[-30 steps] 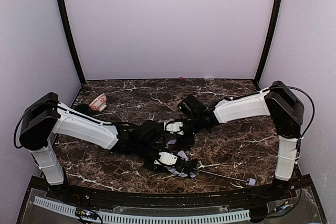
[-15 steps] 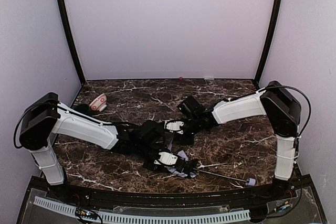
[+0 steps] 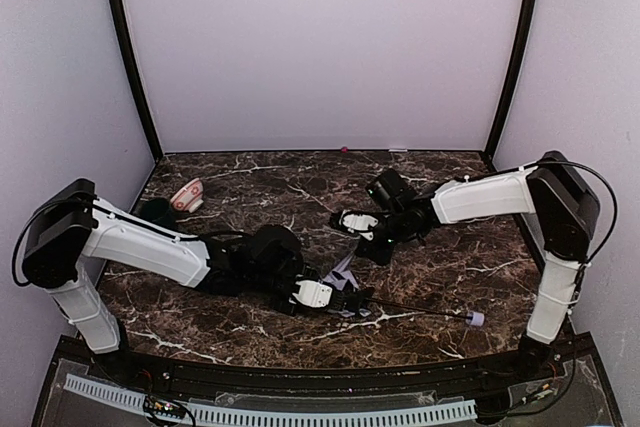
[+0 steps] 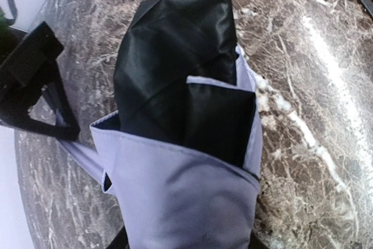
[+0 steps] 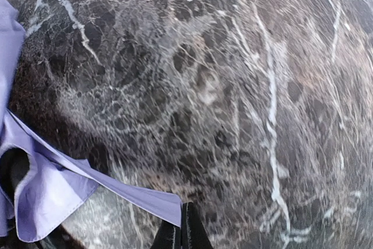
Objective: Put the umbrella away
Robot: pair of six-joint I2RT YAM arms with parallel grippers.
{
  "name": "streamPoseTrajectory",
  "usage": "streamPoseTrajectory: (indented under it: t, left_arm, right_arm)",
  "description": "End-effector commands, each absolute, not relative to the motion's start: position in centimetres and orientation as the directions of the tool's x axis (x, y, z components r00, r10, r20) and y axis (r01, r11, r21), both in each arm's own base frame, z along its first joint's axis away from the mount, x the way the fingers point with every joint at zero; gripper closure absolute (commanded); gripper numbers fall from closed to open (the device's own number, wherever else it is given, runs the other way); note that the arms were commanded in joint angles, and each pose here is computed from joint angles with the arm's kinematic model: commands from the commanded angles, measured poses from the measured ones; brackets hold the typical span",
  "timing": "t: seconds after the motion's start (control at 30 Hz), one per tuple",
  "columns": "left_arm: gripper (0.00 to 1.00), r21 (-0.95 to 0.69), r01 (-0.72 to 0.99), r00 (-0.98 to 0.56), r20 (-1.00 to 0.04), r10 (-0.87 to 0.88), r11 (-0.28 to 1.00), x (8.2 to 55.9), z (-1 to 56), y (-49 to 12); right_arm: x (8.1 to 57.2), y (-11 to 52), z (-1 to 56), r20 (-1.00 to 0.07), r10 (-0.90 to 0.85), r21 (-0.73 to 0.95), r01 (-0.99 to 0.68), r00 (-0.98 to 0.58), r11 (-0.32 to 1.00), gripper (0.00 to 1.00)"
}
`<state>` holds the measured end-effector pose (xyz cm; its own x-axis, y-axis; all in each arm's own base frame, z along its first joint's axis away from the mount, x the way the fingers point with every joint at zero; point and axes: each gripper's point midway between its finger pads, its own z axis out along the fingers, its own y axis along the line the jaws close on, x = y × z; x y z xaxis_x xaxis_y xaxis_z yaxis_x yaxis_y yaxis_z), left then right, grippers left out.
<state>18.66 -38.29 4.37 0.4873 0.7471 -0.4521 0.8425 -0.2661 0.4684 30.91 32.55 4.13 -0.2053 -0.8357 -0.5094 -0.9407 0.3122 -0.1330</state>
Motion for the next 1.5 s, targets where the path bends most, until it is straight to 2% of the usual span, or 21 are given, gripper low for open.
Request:
streamPoseTrajectory:
  t: [0.0,0.13,0.33,0.47,0.6,0.73,0.87,1.0,1.13,1.23,1.3,1.47]
  left_arm:
    - [1.0,0.223,0.882,0.472,-0.424,0.773,-0.416,11.9,1.9,-32.6]
    - [1.0,0.059,0.898,0.417,-0.434,0.799,-0.437,10.0,1.6,-32.6]
    - [1.0,-0.131,0.92,0.317,-0.302,0.899,-0.368,10.1,-1.2,-31.8]
    - [1.0,-0.201,0.959,0.139,-0.275,0.951,-0.199,12.3,-2.2,-32.1]
    - [1.0,-0.264,0.963,-0.033,-0.286,0.958,-0.045,14.0,-2.4,-32.7]
    - [1.0,-0.274,0.962,-0.069,-0.306,0.95,-0.018,14.7,-2.2,-33.4]
    - [1.0,-0.262,0.965,-0.052,-0.289,0.956,-0.027,15.0,-2.7,-33.3]
    - [1.0,-0.234,0.972,-0.057,-0.217,0.974,0.005,15.8,-3.7,-32.3]
    - [1.0,-0.223,0.97,-0.144,-0.225,0.964,0.093,17.6,-3.8,-32.3]
    - [1.0,-0.185,0.978,-0.142,-0.235,0.962,0.1,18.4,-3.8,-32.6]
    - [1.0,-0.117,0.985,-0.147,-0.218,0.965,0.124,19.7,-4.0,-32.3]
    - [1.0,0.187,0.968,-0.153,-0.101,0.983,0.17,24.5,-4.8,-29.4]
  right_arm:
    - [39.3,24.8,9.0,-0.529,-0.756,-0.344,-0.717,-0.385,0.606,1.0]
    - [38.8,23.8,8.4,-0.473,-0.758,-0.33,-0.707,-0.45,0.626,1.0]
    - [38.9,27.7,13.4,-0.621,-0.65,-0.205,-0.709,-0.439,0.675,1.0]
    - [37.5,30.6,15.7,-0.655,-0.607,-0.112,-0.737,-0.45,0.667,1.0]
    - [35.3,31.1,15.9,-0.643,-0.574,-0.033,-0.73,-0.507,0.682,1.0]
    - [32.5,32.1,16.9,-0.651,-0.539,0.04,-0.733,-0.534,0.679,1.0]
    - [31.1,31.6,19.0,-0.664,-0.521,0.044,-0.724,-0.536,0.688,1.0]
    - [29.2,31.4,21.1,-0.685,-0.491,0.085,-0.729,-0.538,0.679,1.0]
    - [27.1,30.5,20.1,-0.651,-0.497,0.098,-0.712,-0.574,0.695,1.0]
    - [25.7,31.1,20.3,-0.685,-0.469,0.146,-0.736,-0.557,0.661,1.0]
    - [24.7,32.3,20.9,-0.721,-0.428,0.221,-0.767,-0.545,0.603,1.0]
    - [24.3,32.9,18.9,-0.693,-0.351,0.328,-0.709,-0.63,0.624,1.0]
